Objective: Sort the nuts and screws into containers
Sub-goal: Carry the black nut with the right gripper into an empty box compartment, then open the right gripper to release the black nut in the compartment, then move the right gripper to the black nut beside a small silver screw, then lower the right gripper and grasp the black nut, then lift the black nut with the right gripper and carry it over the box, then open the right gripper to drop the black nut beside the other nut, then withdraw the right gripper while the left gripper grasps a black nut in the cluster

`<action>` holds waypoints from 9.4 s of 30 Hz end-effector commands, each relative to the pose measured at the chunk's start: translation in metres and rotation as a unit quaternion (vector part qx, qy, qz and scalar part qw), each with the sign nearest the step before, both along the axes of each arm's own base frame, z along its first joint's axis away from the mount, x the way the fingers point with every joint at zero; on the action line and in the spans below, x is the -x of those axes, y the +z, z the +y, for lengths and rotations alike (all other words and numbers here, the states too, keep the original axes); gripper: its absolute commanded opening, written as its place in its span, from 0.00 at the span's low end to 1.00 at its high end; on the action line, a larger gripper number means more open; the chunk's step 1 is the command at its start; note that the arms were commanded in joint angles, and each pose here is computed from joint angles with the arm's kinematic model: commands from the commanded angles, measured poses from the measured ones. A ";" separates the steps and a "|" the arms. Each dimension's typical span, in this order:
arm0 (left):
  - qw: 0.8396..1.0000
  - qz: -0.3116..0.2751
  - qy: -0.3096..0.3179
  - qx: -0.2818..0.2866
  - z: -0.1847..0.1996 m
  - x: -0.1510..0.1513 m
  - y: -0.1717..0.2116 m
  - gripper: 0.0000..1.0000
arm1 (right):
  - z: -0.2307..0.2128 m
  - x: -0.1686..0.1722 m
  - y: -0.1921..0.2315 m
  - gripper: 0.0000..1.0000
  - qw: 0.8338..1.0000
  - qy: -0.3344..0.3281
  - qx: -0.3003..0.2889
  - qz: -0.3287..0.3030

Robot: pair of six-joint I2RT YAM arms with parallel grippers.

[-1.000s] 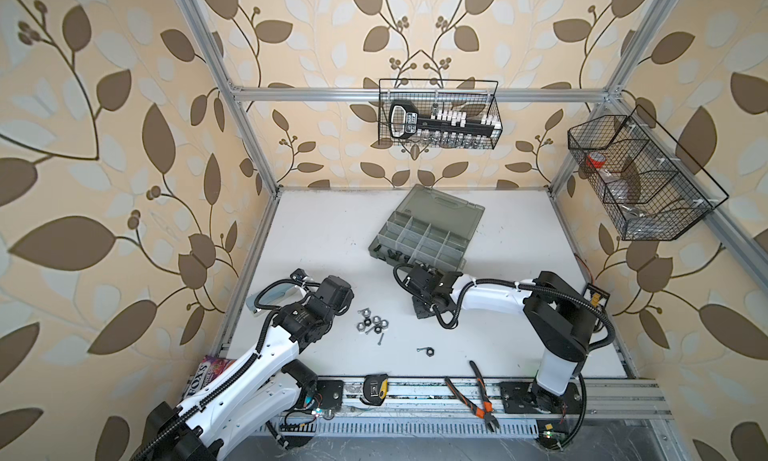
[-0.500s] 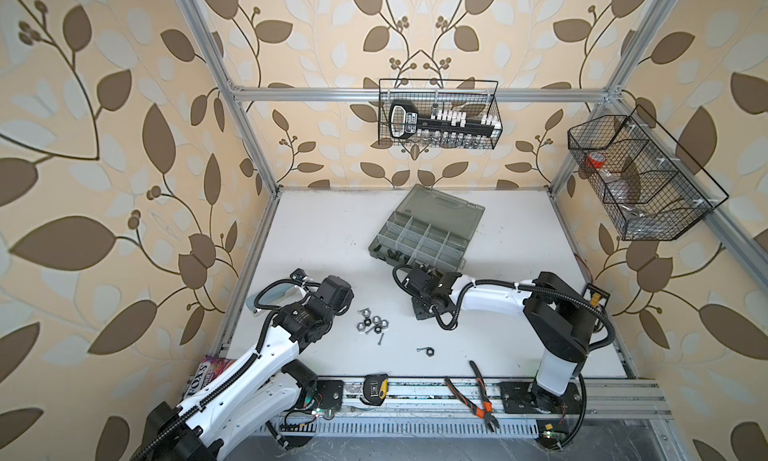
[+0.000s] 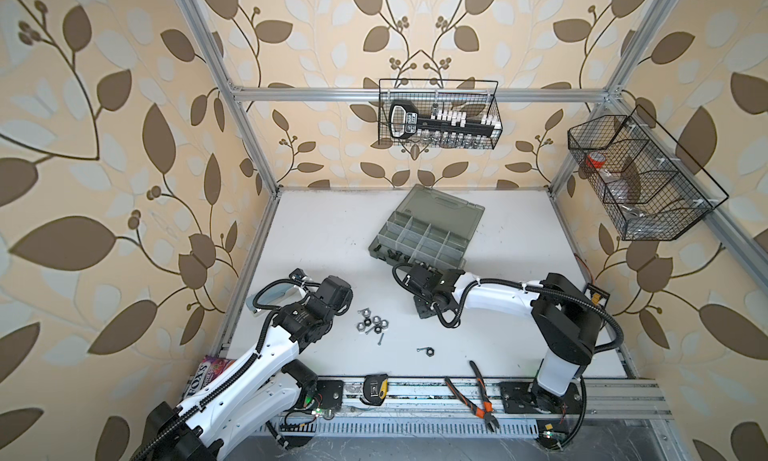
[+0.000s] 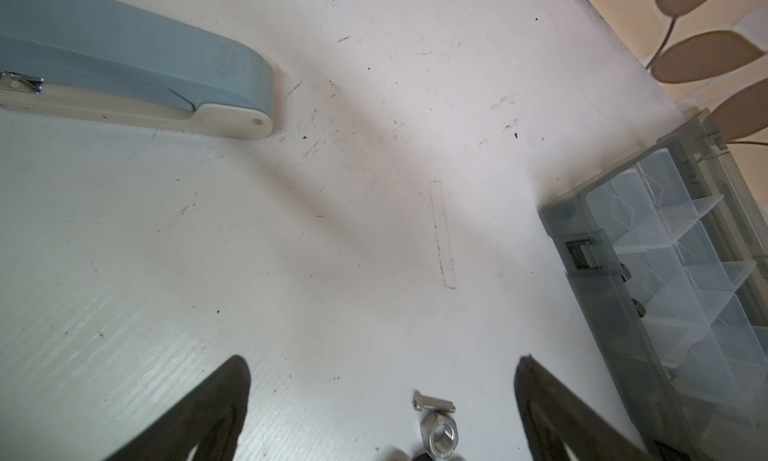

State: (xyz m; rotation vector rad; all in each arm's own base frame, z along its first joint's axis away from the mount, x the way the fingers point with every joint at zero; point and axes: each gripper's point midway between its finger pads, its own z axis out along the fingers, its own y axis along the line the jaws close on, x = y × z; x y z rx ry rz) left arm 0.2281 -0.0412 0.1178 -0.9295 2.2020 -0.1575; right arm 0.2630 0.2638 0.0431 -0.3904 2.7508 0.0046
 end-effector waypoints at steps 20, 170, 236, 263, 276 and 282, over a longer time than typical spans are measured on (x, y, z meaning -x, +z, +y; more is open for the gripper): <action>1.000 -0.003 0.000 -0.005 0.000 -0.002 0.007 0.99 | -0.067 -0.122 0.067 0.12 0.994 -0.078 -0.027 -0.078; 1.000 0.015 0.014 -0.016 0.005 0.003 0.004 0.99 | -0.007 0.141 -0.040 0.13 0.983 0.141 0.013 0.120; 1.000 0.025 -0.014 0.012 -0.018 -0.013 0.000 0.99 | -0.060 -0.135 0.062 0.10 0.998 -0.024 -0.027 -0.048; 0.995 0.061 -0.074 -0.014 -0.032 -0.018 0.004 0.99 | -0.079 -0.143 0.035 0.38 0.998 -0.046 -0.031 -0.022; 0.986 0.093 -0.136 0.003 -0.052 -0.013 -0.009 0.99 | -0.106 -0.125 0.087 0.61 0.992 -0.074 -0.032 -0.100; 0.983 0.107 -0.148 0.016 -0.056 -0.005 -0.018 0.99 | -0.129 -0.105 0.114 1.00 0.979 -0.098 -0.044 -0.171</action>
